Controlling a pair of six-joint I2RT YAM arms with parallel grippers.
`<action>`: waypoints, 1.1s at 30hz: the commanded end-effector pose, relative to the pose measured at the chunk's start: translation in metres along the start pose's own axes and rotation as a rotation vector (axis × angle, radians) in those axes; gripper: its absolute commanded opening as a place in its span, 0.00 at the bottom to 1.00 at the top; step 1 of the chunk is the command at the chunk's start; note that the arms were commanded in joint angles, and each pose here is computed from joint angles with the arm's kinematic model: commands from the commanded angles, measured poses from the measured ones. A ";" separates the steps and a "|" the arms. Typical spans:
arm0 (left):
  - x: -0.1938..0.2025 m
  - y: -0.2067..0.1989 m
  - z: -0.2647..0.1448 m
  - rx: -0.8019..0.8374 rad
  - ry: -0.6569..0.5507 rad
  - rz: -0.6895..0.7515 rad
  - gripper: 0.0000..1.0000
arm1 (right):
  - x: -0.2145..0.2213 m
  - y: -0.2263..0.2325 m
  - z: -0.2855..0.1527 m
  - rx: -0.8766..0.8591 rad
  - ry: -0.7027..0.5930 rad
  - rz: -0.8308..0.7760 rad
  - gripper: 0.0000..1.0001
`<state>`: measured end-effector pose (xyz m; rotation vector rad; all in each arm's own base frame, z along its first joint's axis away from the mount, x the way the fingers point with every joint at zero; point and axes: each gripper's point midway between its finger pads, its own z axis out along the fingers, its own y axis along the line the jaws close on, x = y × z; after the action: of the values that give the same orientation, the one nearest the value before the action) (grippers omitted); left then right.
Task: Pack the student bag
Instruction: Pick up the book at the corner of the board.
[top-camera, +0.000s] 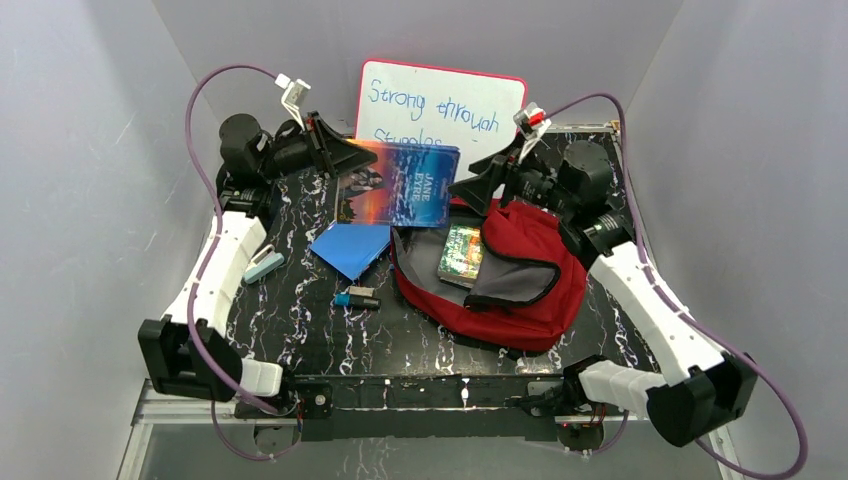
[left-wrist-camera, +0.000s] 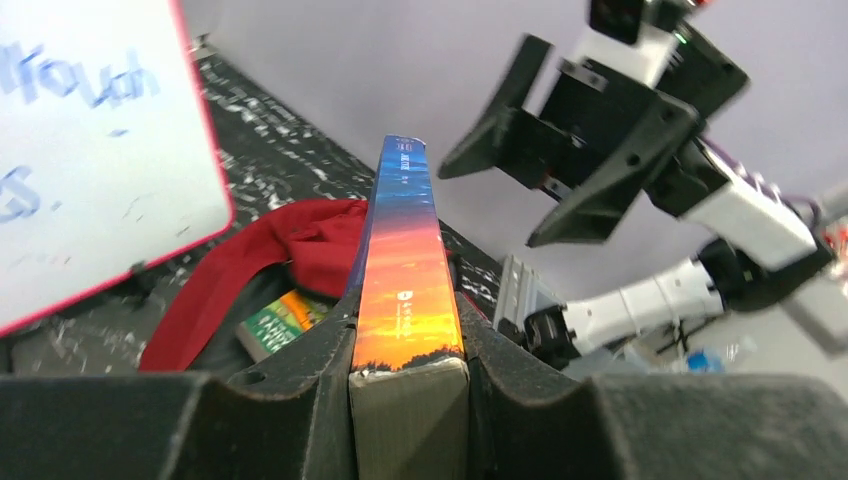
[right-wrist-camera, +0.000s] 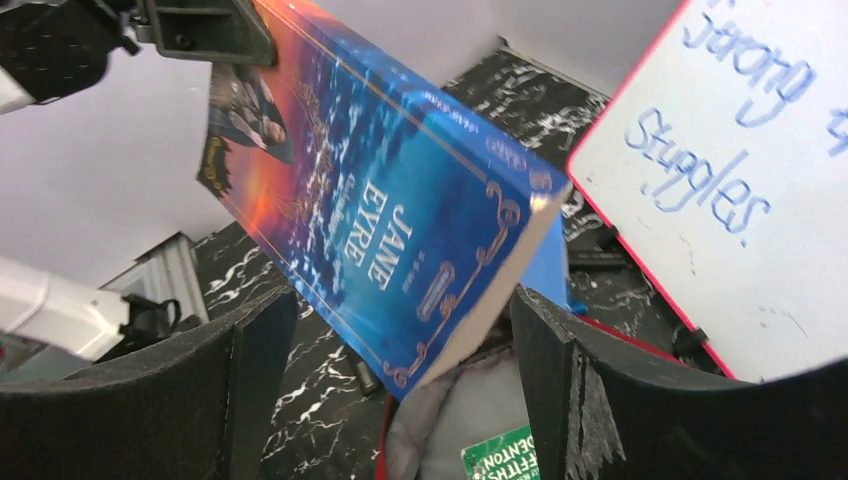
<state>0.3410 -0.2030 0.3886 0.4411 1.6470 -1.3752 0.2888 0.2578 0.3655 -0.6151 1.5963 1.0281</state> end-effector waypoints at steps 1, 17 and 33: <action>-0.010 -0.092 -0.009 0.255 -0.030 0.357 0.00 | -0.013 0.035 -0.016 -0.140 -0.058 -0.035 0.87; 0.004 -0.158 -0.019 0.446 -0.062 0.611 0.00 | -0.024 0.068 -0.050 -0.235 -0.240 -0.241 0.86; 0.008 -0.184 -0.026 0.514 -0.060 0.659 0.00 | -0.025 0.093 -0.066 -0.347 -0.317 -0.314 0.83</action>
<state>0.2127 -0.2422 0.4443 1.0939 1.1318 -1.3552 0.2079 0.2383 0.3984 -0.8099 1.1578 1.0162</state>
